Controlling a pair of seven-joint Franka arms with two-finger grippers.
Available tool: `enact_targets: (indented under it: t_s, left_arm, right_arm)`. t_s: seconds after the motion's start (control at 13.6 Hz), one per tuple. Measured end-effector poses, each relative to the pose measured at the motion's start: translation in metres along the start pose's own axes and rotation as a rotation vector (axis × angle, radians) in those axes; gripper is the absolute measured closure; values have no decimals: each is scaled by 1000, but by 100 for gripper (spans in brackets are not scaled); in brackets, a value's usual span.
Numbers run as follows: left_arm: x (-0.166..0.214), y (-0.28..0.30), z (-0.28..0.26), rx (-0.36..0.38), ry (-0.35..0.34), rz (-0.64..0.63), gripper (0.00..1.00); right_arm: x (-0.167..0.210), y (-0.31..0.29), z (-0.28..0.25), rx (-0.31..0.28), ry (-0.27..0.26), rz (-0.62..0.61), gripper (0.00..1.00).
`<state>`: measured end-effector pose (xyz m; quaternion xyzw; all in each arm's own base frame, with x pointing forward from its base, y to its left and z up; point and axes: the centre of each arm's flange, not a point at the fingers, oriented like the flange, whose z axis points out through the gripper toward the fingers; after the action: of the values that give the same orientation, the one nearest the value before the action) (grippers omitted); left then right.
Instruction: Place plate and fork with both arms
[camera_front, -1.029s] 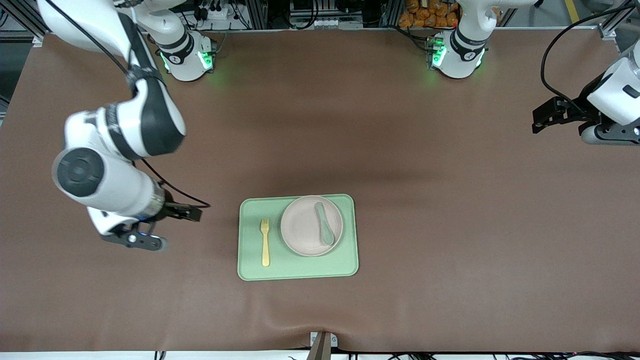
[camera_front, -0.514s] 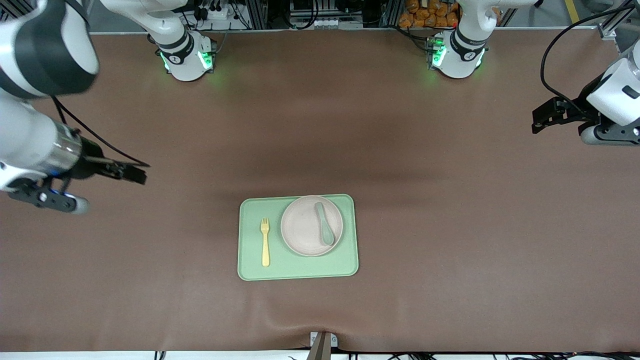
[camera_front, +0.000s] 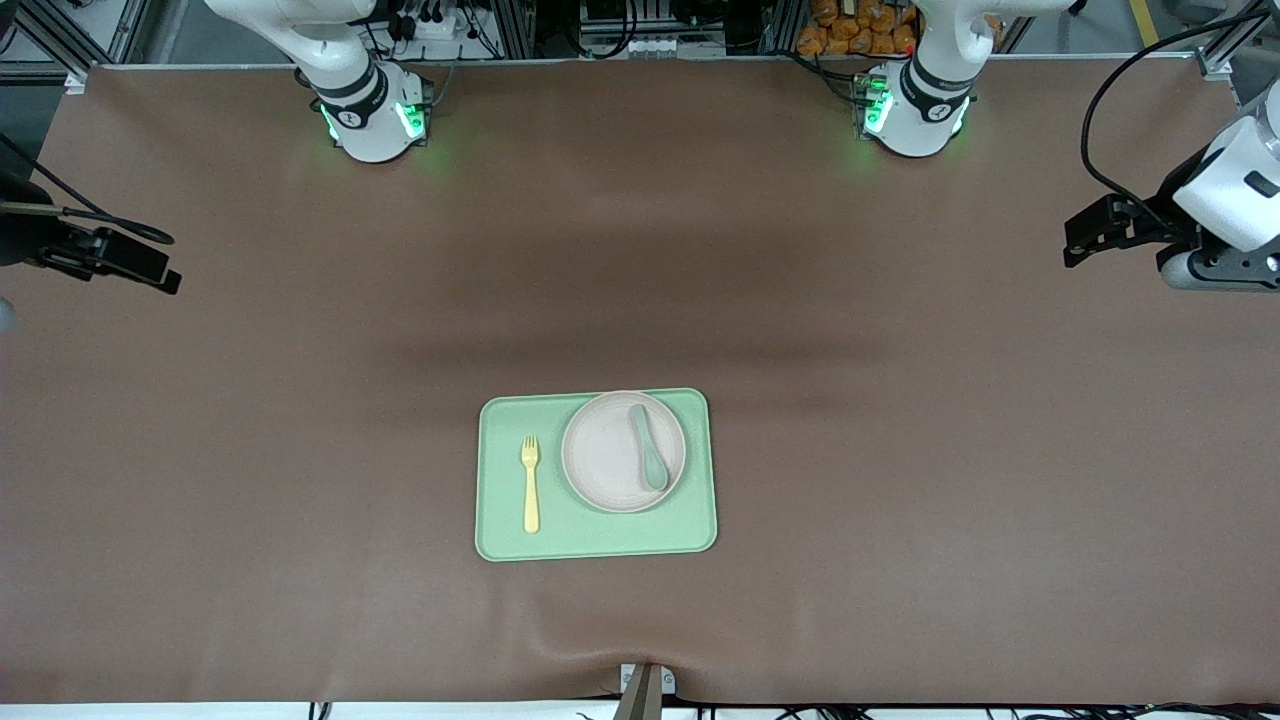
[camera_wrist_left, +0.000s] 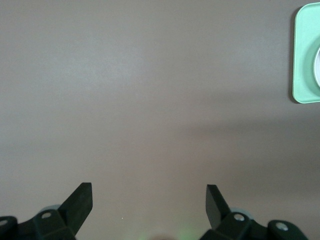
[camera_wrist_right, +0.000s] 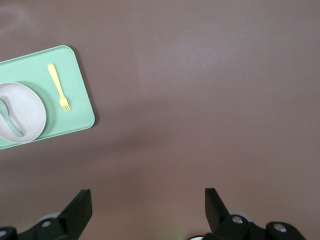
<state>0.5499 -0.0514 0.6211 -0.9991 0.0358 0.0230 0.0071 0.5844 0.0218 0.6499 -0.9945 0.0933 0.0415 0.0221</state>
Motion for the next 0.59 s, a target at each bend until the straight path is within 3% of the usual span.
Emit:
enact_targets:
  t_s: [0.59]
  left_arm:
    - [0, -3, -2, 0, 5, 25, 0]
  right_arm:
    - [-42, 2, 36, 6, 67, -5, 0]
